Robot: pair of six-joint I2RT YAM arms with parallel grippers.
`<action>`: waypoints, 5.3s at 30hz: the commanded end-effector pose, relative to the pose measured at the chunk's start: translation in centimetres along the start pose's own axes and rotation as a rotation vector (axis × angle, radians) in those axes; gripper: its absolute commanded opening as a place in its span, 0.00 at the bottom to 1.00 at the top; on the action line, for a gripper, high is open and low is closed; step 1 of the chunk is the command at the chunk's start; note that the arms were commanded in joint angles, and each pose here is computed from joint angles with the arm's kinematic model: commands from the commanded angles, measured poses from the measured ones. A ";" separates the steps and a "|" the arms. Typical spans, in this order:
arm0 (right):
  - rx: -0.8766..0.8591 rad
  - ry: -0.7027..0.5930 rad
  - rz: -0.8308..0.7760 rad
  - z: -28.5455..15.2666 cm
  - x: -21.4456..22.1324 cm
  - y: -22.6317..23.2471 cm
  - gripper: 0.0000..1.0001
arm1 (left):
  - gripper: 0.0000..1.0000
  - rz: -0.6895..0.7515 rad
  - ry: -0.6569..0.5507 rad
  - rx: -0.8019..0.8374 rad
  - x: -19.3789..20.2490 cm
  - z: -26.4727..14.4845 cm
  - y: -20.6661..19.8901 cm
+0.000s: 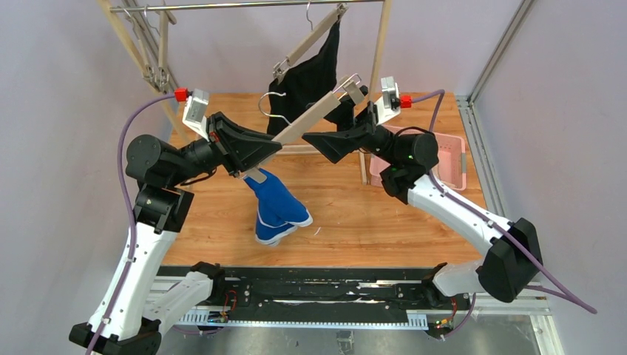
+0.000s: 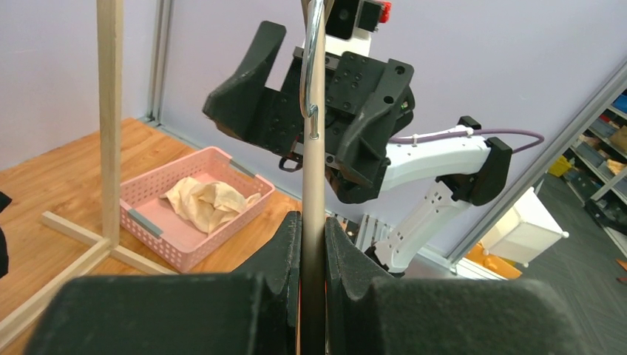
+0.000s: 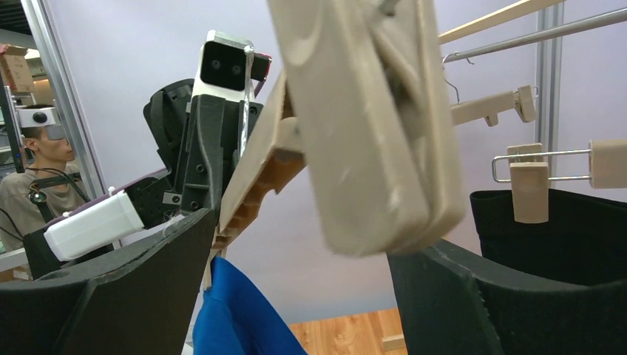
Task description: Remove the underwear clipped to the hanger
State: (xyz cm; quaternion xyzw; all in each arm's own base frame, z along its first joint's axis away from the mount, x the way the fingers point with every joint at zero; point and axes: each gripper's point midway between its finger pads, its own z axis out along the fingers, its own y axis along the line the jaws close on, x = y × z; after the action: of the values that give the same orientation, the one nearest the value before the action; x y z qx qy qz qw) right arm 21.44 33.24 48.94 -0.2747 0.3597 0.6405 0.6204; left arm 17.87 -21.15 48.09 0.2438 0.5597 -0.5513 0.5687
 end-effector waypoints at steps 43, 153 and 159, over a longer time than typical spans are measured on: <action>-0.019 -0.001 -0.031 2.4 -1.6 0.9 0.00 | 0.01 0.023 -0.077 0.023 -0.9 0.8 0.0; -0.035 -0.047 0.007 2.2 -3.7 3.8 0.01 | 0.57 0.222 -0.033 0.179 12.1 3.2 6.2; -0.033 -0.053 0.000 2.1 -3.9 3.9 0.00 | 0.39 0.196 -0.035 0.192 12.3 4.0 6.4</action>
State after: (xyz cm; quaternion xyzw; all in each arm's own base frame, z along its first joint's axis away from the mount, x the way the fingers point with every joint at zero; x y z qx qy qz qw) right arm 20.44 33.96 50.97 -0.2577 0.3807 0.6468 0.6085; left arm 22.29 -26.80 34.22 0.3385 0.4910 -0.5417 0.5923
